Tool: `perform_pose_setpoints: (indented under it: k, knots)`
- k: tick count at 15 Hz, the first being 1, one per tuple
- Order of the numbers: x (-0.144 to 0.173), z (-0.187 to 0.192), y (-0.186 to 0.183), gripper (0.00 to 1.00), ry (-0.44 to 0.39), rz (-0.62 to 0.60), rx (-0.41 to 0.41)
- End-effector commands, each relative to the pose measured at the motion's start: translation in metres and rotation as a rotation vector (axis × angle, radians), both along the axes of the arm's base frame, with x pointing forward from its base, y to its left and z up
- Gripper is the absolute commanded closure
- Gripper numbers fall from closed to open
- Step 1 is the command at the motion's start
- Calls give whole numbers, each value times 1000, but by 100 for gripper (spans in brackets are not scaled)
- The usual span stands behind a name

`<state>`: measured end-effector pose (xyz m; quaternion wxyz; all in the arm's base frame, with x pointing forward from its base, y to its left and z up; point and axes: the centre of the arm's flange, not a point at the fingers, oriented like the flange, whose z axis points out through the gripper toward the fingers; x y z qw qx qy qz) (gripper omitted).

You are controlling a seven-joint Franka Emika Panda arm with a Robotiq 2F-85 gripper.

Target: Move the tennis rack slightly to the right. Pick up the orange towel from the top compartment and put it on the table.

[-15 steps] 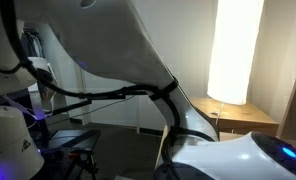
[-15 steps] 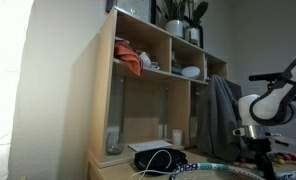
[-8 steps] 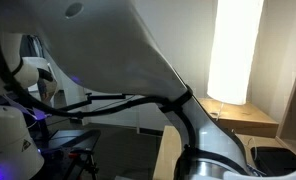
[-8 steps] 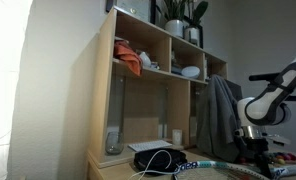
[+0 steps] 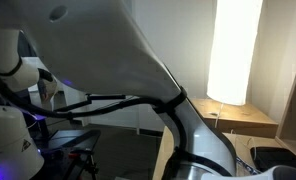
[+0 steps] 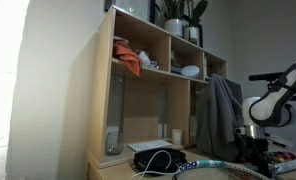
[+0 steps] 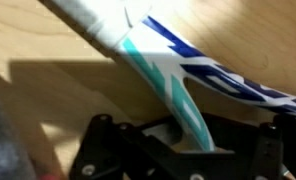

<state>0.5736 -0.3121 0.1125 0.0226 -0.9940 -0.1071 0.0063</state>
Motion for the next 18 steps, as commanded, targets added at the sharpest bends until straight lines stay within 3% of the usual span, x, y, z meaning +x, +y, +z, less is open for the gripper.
perform_pose_setpoints:
  k: [1,12,13,15,18]
  knots:
    - [0,0,0,79,-2,0,-1]
    - [0,0,0,79,-3,1,-2]
    - [0,0,0,54,-3,1,-2]
    - [-2,-1,0,46,-3,-5,-14]
    - [-9,2,2,25,-34,-2,-39]
